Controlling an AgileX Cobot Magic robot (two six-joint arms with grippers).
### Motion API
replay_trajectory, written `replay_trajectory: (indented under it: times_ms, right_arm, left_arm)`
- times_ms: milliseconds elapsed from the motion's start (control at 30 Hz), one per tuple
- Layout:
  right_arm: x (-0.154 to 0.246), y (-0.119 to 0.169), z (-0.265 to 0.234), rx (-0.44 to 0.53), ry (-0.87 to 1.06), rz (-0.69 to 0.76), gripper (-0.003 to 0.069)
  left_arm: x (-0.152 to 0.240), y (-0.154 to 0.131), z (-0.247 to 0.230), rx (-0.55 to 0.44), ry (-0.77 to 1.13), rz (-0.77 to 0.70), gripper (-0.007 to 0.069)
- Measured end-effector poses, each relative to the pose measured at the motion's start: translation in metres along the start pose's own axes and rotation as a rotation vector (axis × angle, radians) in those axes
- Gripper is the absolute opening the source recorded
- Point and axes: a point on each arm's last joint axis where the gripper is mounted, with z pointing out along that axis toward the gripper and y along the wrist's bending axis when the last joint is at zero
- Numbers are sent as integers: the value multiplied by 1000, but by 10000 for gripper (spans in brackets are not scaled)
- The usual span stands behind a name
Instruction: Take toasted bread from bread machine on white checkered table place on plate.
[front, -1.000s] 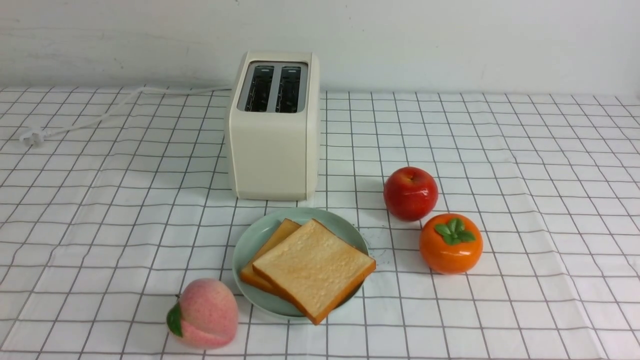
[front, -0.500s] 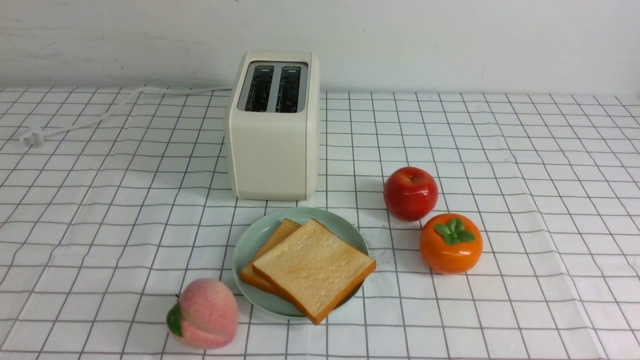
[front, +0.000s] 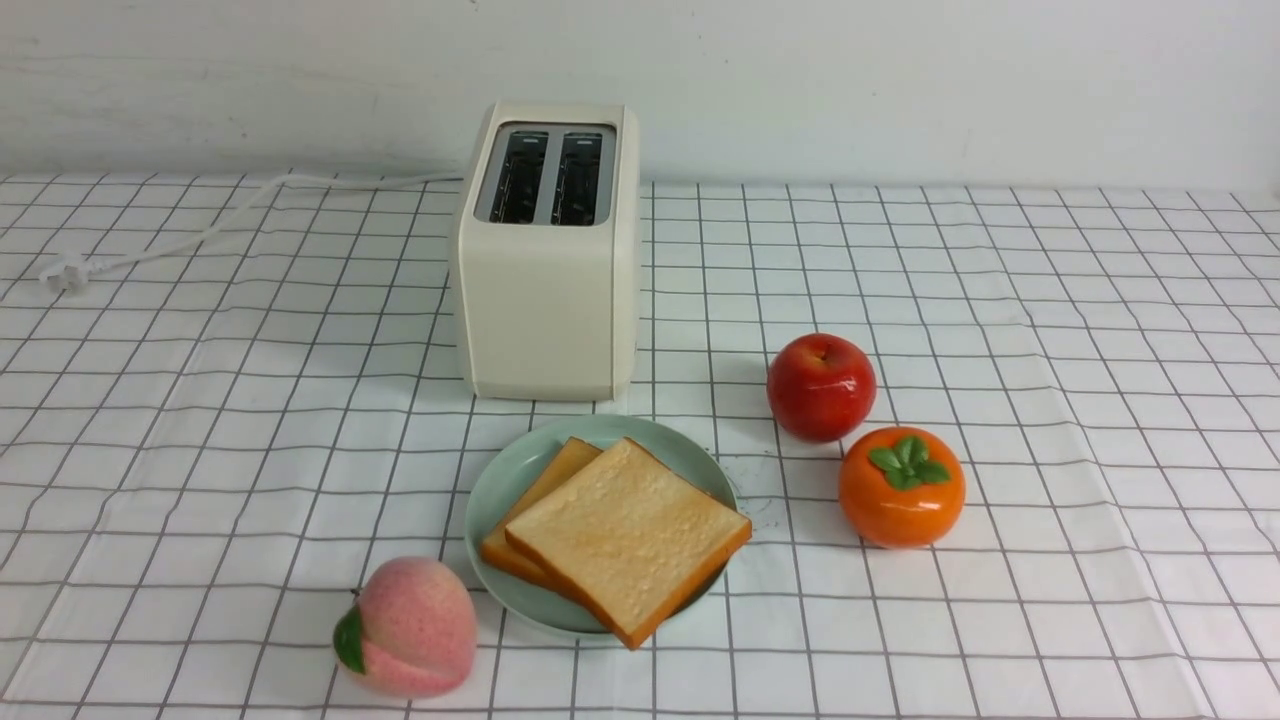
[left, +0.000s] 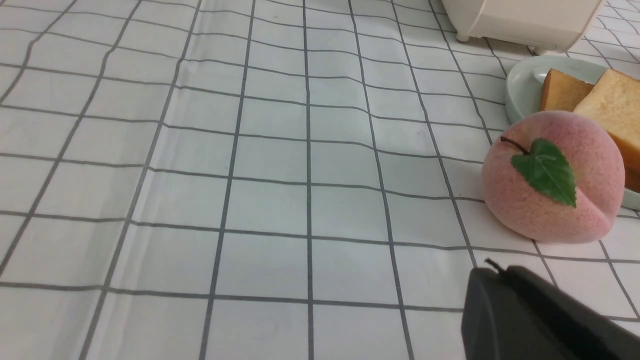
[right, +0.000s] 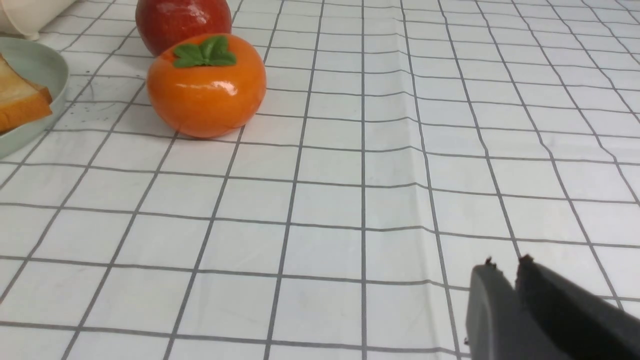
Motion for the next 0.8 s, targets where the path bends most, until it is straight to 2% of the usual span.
replay_trajectory:
  times_ms: [800]
  right_arm:
    - [0,0,0,0,0,0,108]
  left_arm:
    - [0,0,0,0,-1,0,5]
